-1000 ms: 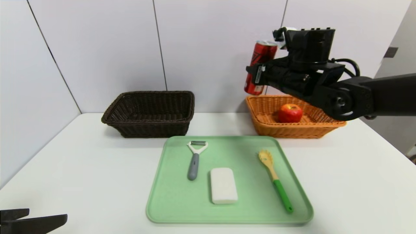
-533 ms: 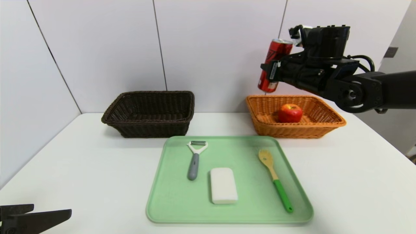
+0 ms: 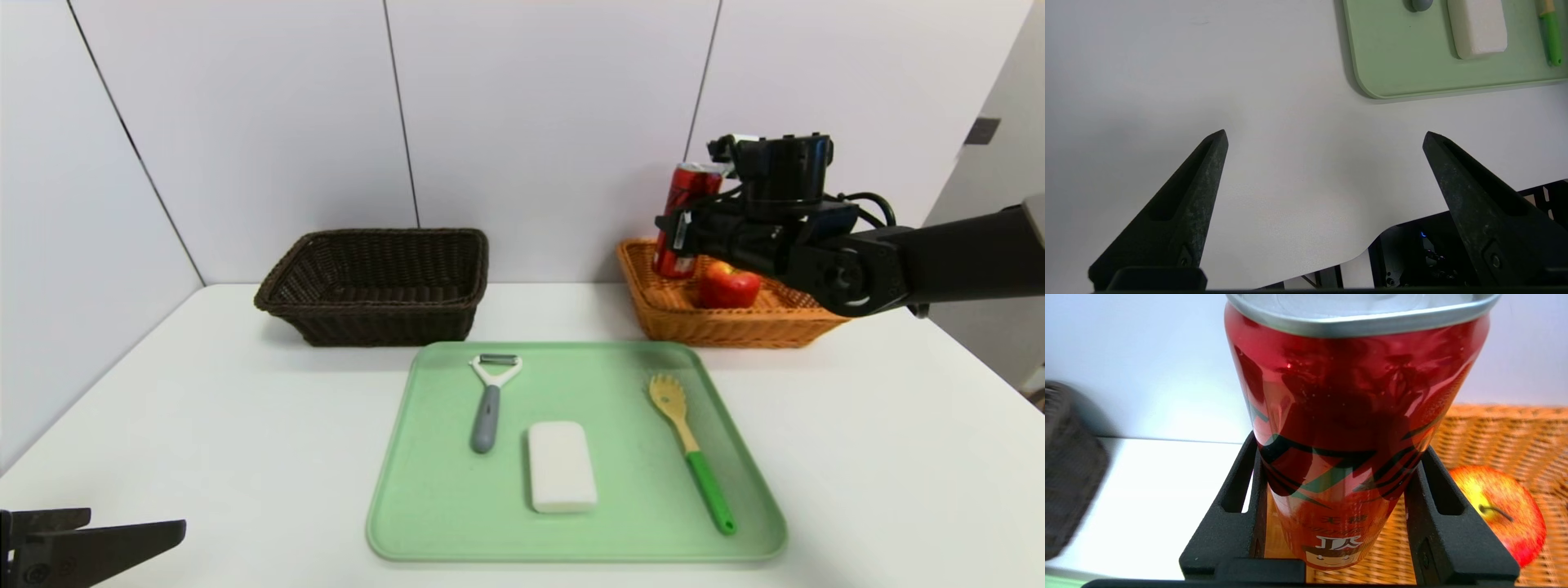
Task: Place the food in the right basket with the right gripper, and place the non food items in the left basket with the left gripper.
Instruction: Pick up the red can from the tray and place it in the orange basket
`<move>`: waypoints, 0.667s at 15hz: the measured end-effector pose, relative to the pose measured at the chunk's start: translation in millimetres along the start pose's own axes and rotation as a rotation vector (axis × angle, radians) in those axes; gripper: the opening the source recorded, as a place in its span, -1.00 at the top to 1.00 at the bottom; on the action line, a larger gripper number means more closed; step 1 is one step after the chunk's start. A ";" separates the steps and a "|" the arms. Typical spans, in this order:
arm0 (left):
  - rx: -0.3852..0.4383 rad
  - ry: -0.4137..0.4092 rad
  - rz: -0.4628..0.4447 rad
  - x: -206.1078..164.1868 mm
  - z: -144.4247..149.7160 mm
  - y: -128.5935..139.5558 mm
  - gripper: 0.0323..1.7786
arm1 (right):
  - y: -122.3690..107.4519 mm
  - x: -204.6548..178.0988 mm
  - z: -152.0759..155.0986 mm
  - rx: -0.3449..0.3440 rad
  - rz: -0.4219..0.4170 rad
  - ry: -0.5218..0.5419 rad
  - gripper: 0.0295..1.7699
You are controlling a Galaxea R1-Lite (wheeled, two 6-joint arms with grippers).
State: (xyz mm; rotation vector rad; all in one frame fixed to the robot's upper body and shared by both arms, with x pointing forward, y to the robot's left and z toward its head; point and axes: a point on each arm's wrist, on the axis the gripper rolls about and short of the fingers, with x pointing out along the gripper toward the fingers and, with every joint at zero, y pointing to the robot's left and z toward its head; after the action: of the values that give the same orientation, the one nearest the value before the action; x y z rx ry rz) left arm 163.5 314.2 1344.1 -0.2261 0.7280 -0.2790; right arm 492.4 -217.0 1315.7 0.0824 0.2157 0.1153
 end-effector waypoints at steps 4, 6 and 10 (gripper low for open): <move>0.000 0.001 0.000 0.0 -0.2 0.1 -0.90 | -7.1 11.6 -11.1 0.002 -0.020 0.009 -0.01; 0.000 0.001 0.001 -0.1 -0.3 0.1 -0.90 | -7.9 17.0 -17.2 0.004 -0.023 0.016 -0.01; 0.000 0.002 0.001 -0.1 -0.6 0.2 -0.90 | -11.0 27.8 -30.4 0.002 -0.035 0.038 -0.01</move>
State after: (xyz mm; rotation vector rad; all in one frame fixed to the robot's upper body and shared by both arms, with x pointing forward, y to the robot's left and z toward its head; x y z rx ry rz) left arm 163.0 314.3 1343.7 -0.2261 0.7300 -0.2784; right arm 513.9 -222.3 1279.3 0.0781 0.2555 0.0824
